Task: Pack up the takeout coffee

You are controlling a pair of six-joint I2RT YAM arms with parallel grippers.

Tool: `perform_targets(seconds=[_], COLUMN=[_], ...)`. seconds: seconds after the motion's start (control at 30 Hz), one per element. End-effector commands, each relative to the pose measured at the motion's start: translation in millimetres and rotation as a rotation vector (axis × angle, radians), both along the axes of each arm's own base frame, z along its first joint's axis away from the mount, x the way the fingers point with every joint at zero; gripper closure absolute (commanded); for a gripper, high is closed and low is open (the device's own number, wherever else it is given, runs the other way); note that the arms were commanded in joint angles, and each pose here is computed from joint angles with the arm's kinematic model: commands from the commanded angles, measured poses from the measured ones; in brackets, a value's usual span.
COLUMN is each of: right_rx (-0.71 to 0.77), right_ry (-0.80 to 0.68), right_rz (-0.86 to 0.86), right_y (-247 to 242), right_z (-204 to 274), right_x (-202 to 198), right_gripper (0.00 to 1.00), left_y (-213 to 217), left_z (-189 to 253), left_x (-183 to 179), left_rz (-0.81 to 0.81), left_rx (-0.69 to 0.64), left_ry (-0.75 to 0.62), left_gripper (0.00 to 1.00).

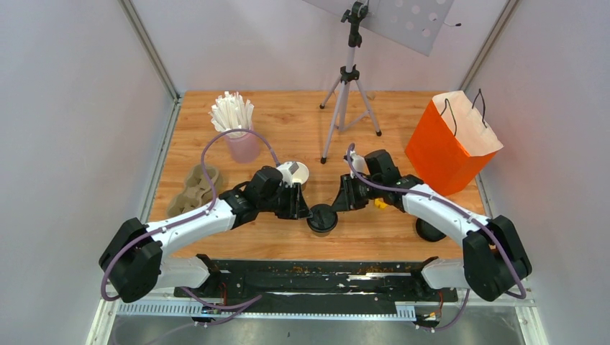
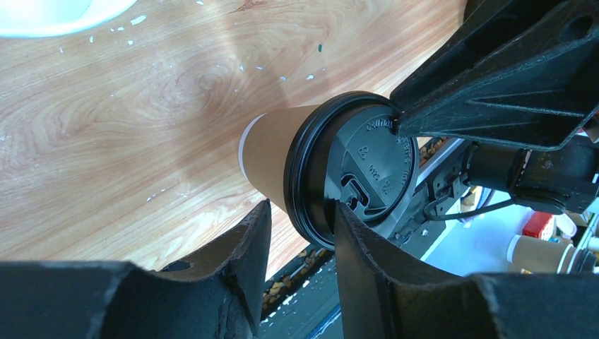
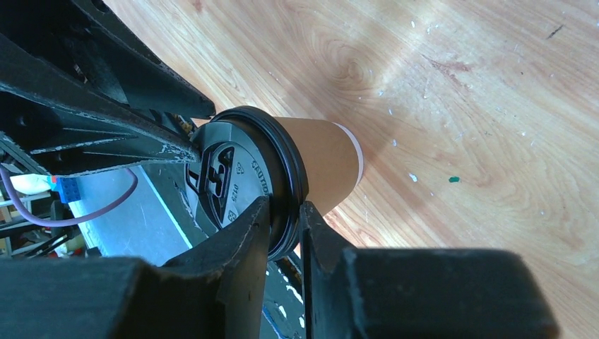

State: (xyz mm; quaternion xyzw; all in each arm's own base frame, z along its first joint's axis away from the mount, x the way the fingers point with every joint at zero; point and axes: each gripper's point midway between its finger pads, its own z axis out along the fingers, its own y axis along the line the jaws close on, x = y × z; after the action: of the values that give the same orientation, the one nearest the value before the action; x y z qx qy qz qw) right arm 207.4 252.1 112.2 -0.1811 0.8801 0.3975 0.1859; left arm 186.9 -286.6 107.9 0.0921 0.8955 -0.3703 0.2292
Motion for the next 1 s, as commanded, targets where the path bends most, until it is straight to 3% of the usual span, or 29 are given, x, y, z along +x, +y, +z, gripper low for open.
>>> perform_targets(seconds=[0.0, 0.6, 0.8, 0.97], right_rx=[0.024, 0.116, 0.12, 0.102], right_ry=[-0.015, -0.004, -0.072, -0.139], right_rz=[0.005, -0.079, -0.062, -0.069], right_y=[-1, -16, -11, -12], right_z=[-6, -50, -7, 42], right_x=[-2, -21, -6, 7], right_gripper=[0.79, 0.8, 0.76, 0.63], left_y=[4, 18, 6, -10], left_z=[-8, -40, -17, 17], left_x=[4, -10, -4, 7], left_rz=[0.008, 0.031, 0.015, -0.012], left_rx=[0.04, 0.079, 0.022, -0.042], left_ry=[-0.012, 0.051, 0.019, -0.028], left_gripper=[0.55, 0.58, 0.58, 0.49])
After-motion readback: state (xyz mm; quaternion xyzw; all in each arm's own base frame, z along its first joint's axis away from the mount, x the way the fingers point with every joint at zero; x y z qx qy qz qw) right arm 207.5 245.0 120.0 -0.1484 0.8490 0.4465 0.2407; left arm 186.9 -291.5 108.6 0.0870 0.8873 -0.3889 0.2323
